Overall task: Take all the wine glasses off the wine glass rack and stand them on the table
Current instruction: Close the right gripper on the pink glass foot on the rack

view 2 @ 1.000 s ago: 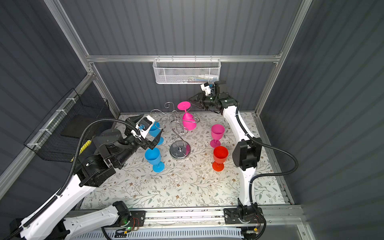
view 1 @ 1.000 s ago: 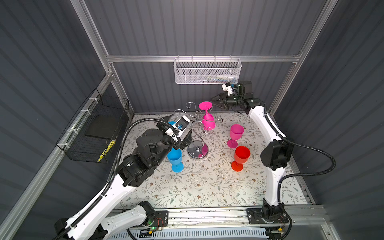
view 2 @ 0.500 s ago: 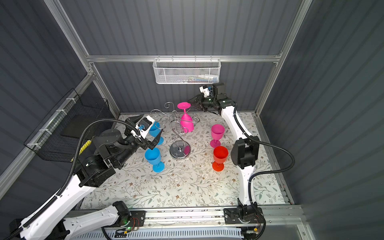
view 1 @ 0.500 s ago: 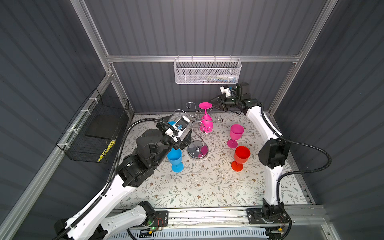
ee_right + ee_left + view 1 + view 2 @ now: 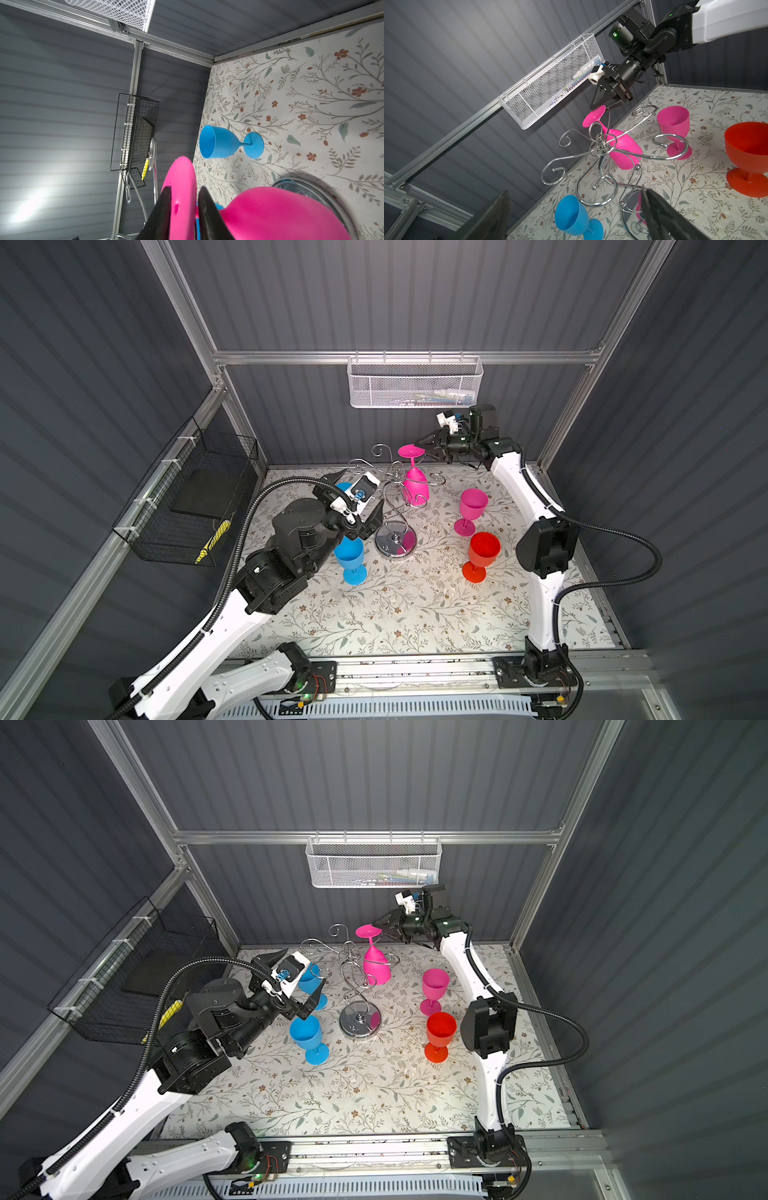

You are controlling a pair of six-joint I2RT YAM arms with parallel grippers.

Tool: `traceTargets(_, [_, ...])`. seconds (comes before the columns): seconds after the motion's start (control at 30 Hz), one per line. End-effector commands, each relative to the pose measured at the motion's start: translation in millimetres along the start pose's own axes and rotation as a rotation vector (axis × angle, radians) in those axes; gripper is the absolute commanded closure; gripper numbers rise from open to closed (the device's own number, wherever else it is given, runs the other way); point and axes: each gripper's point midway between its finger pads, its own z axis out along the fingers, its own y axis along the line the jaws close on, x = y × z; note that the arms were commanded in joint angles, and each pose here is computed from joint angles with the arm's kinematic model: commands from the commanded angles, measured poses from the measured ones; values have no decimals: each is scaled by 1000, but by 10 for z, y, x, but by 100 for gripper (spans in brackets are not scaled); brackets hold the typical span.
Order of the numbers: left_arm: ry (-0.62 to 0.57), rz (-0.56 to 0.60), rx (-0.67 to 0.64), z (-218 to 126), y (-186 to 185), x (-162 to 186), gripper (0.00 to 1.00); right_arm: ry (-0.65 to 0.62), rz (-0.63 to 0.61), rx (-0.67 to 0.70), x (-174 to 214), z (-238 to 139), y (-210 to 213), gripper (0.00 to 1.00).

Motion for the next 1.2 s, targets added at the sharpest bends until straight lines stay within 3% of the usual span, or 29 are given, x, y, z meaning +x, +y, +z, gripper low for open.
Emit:
traceTargets(0.0, [-9,-20,-4,-54,27,-6,0,9,-33,-36,-4,20,117,78])
traceTargets(0.73, [-10,-19,14,-15,-10,-26,0,-5,-31,-38,15,-45,231,100])
traceTargets(1.17, [-10,-26,23,-19,-22,-25,0,-37,-46,-73,-43,-169,442,100])
